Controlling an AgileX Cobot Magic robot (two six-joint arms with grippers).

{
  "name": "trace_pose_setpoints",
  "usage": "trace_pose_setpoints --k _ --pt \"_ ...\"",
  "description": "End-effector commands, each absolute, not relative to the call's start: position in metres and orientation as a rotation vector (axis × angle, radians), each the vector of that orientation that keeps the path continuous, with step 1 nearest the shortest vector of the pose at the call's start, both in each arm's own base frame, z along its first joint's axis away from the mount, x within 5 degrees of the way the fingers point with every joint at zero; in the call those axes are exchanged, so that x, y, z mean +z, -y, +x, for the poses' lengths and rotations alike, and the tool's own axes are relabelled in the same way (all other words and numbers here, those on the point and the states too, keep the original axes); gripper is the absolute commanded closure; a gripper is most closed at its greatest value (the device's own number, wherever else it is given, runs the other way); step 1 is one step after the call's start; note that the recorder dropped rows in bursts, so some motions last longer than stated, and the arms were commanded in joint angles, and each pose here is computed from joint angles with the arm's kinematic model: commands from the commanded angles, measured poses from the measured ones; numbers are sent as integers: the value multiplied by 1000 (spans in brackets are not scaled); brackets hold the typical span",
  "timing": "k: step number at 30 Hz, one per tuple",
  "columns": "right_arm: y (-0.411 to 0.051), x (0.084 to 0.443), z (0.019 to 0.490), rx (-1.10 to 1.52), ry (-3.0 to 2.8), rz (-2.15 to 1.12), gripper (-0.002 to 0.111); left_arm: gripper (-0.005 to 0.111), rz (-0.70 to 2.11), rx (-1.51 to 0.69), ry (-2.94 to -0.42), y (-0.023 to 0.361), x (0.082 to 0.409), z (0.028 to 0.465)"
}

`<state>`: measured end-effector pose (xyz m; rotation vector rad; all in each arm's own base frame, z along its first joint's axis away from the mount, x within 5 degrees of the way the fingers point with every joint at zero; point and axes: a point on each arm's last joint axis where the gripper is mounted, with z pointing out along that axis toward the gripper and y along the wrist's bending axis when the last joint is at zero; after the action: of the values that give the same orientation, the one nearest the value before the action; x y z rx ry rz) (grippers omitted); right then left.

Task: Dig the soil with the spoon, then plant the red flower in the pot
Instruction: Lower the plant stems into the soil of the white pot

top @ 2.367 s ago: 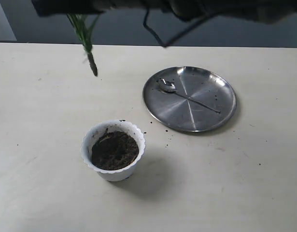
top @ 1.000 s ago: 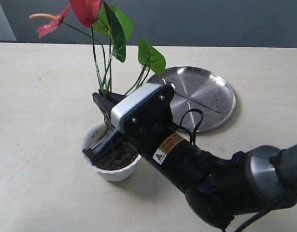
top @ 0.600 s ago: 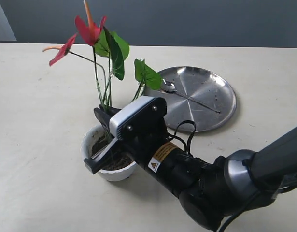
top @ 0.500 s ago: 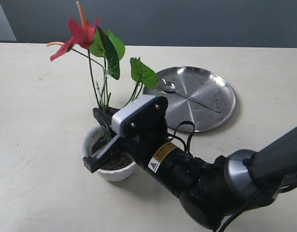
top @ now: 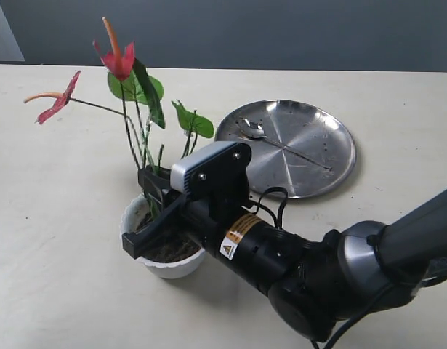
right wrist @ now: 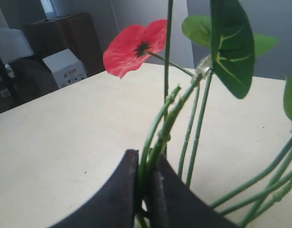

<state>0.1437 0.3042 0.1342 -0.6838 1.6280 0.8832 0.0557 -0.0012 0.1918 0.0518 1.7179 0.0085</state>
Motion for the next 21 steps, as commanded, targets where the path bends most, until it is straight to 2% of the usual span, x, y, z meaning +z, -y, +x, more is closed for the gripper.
trace_pose_setpoints --k 1,21 --pt "-304 124 139 894 -1710 -758 109 106 55 10 -1716 1 192 55" --pt "-303 122 138 885 -1733 -769 108 106 55 10 -1716 1 192 55"
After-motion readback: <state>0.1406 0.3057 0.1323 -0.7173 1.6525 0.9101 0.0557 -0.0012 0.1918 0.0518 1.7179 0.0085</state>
